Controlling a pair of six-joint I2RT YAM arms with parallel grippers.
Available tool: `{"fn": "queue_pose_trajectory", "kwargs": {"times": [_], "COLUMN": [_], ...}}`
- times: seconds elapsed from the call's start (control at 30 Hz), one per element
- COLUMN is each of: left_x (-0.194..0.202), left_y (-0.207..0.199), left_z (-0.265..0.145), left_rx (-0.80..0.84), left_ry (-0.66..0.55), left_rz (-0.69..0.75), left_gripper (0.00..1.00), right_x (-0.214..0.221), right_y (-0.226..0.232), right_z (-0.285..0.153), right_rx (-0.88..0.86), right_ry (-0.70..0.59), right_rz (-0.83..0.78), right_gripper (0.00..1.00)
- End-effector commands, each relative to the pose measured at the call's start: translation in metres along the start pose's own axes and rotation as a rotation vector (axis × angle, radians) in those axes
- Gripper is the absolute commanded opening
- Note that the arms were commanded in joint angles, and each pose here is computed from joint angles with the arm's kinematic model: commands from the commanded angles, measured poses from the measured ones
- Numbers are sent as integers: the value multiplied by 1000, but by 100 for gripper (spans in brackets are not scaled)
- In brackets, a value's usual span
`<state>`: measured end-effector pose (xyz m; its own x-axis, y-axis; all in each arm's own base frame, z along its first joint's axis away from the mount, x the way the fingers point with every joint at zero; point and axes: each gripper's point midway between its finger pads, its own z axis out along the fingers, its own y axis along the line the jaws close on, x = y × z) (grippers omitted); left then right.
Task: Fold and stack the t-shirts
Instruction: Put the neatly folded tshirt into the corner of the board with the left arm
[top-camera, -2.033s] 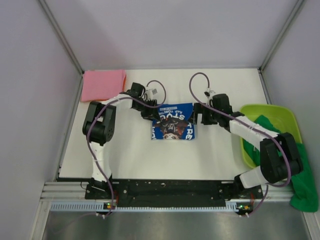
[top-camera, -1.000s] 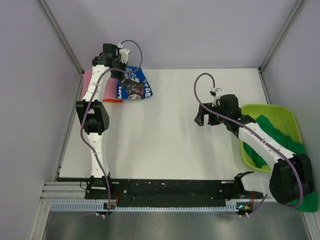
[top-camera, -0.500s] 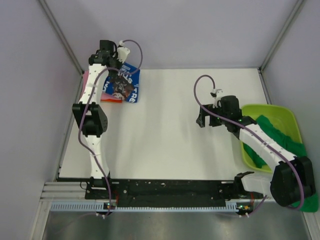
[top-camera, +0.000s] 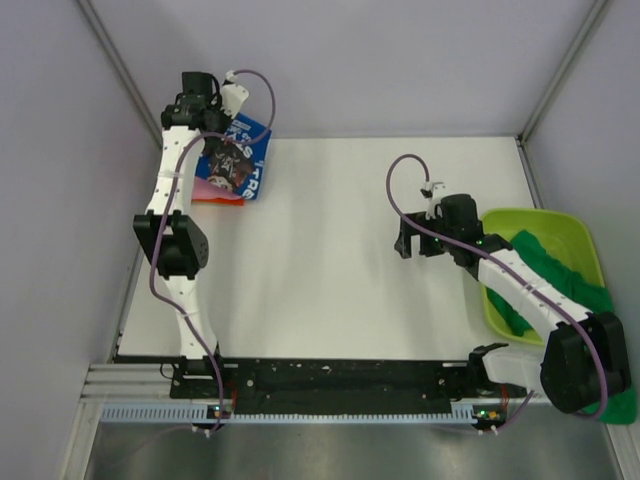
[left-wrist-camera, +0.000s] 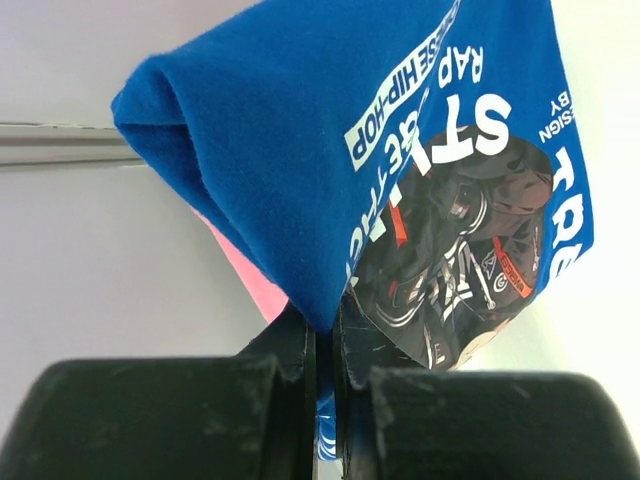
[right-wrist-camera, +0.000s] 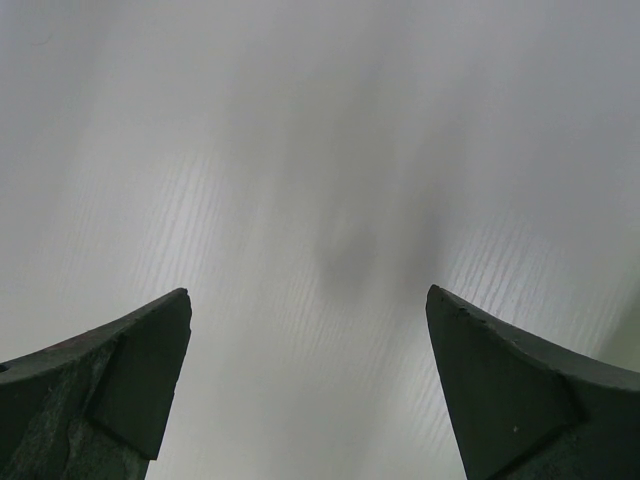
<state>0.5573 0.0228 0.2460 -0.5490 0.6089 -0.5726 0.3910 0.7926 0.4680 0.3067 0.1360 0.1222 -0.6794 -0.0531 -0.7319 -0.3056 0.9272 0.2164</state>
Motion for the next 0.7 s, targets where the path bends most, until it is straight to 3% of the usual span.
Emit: {"fn": "queue_pose_trajectory", "kwargs": {"times": [0.0, 0.67], "left_x": [-18, 61], "left_y": [52, 86], "left_z": [-47, 42], "left_rx": [-145, -168], "left_ry": [-101, 32], "left_rz": [-24, -168], "left_gripper": [0, 0], "right_x": [-2, -3], "right_y": [-7, -9], "right_z": [1, 2], "right_rx": [23, 27], "right_ry": [-8, -1], "right_rz": [-14, -40], "right_gripper": [99, 99]}}
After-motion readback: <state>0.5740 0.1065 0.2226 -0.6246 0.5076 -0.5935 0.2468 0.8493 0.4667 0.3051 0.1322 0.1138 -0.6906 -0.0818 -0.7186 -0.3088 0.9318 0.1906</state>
